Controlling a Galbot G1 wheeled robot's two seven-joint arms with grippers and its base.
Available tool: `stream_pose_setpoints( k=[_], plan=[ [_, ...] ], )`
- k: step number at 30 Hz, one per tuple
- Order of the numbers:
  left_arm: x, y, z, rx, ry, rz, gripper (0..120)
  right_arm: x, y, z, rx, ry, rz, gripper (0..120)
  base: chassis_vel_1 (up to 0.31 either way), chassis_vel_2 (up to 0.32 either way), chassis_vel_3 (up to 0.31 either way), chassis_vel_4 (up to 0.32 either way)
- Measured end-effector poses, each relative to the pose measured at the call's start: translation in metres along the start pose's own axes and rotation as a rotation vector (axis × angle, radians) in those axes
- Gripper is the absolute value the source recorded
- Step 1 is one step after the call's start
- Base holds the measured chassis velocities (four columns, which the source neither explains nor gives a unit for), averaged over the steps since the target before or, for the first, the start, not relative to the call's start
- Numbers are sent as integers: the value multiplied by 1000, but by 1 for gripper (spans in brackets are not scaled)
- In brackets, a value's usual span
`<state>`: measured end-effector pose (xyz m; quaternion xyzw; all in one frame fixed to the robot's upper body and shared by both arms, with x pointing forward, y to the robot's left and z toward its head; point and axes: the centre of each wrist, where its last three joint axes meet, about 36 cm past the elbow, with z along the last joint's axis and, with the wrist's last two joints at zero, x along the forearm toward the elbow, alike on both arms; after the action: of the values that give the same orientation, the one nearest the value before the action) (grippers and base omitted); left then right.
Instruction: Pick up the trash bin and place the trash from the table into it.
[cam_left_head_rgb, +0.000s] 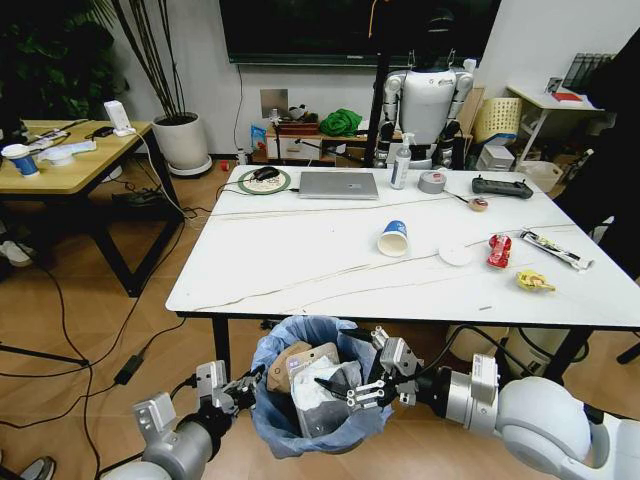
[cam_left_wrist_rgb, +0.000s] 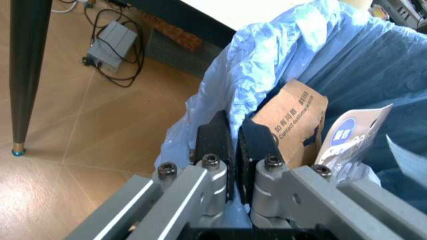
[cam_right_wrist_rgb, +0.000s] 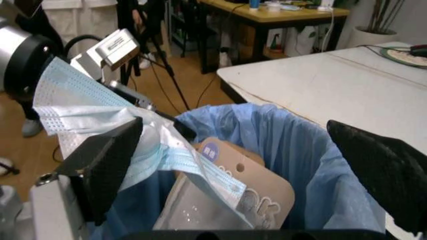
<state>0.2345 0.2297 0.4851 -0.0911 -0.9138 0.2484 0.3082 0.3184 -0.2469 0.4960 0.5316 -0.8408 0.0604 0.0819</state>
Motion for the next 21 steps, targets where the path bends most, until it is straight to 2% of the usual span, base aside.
stream_pose_setpoints(
  k=[4, 8, 14, 21],
  plan=[
    [0, -1, 1, 11, 9, 6, 0, -8, -1, 7, 20, -53, 43, 100, 0, 0, 0, 0],
    [1, -1, 1, 11, 13, 9, 0, -10, -7, 11, 26, -57, 69, 100, 0, 0, 0, 0],
    [1, -1, 0, 7, 9, 16, 0, -11, -31, 19, 101, -70, 150, 100, 0, 0, 0, 0],
    [0, 0, -1, 2, 5, 17, 0, -10, -41, 25, 118, -74, 187, 100, 0, 0, 0, 0]
  ],
)
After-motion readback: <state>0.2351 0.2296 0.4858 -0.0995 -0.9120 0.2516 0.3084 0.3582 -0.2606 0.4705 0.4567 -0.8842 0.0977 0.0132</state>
